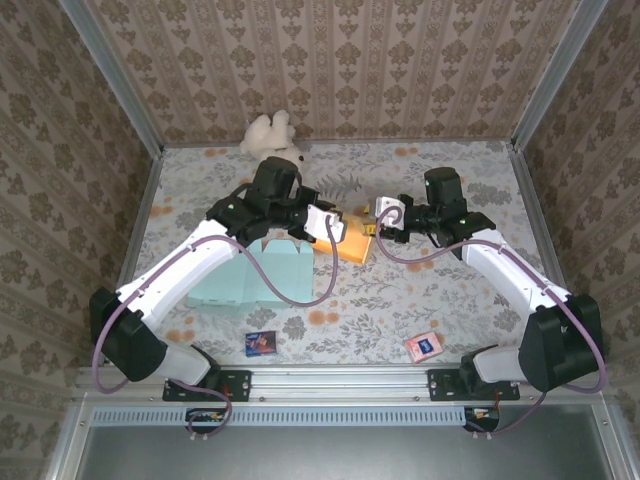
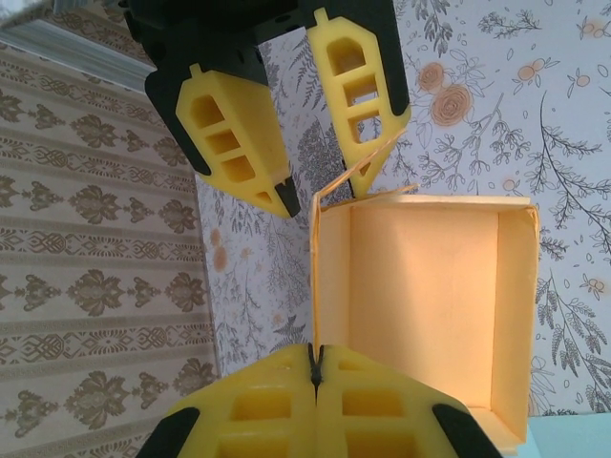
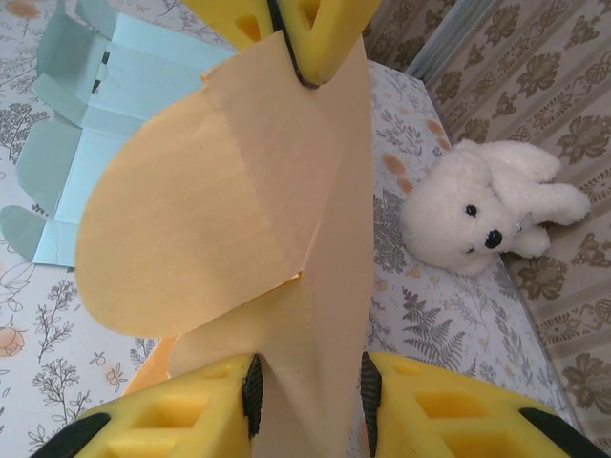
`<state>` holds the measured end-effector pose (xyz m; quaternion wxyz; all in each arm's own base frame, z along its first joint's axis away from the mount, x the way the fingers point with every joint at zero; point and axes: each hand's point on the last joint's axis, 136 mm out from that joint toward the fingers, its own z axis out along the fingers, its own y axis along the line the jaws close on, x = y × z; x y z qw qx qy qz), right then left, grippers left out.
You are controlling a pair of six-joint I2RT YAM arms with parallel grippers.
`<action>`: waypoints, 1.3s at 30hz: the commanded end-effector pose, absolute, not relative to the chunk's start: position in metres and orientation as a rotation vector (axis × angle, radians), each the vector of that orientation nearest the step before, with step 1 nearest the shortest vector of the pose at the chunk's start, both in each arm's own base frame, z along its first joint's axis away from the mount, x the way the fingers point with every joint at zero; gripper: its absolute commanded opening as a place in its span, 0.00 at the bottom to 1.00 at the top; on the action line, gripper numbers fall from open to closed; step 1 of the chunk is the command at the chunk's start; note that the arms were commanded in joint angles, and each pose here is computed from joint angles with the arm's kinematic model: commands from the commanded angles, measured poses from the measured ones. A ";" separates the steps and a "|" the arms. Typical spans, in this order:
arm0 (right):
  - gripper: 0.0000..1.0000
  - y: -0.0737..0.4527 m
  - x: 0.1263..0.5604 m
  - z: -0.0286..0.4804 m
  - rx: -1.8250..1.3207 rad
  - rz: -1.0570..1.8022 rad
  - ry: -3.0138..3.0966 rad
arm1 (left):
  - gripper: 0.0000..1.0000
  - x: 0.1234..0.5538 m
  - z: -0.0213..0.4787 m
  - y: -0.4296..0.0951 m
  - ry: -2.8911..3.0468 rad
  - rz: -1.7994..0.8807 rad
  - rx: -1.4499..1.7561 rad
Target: Fold the paper box
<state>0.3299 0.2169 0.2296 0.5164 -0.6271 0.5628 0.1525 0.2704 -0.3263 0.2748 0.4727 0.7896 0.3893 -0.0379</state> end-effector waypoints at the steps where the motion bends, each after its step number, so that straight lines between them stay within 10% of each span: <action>1: 0.36 0.224 0.321 0.235 -1.550 0.408 1.300 | 0.00 0.259 0.270 -0.335 0.891 -0.126 1.972; 33: 0.03 0.229 0.317 0.210 -1.593 0.403 1.321 | 0.00 0.241 0.278 -0.354 0.817 -0.139 1.936; 39: 0.01 0.228 0.320 0.204 -1.583 0.397 1.326 | 0.21 0.233 0.306 -0.345 0.823 -0.278 1.815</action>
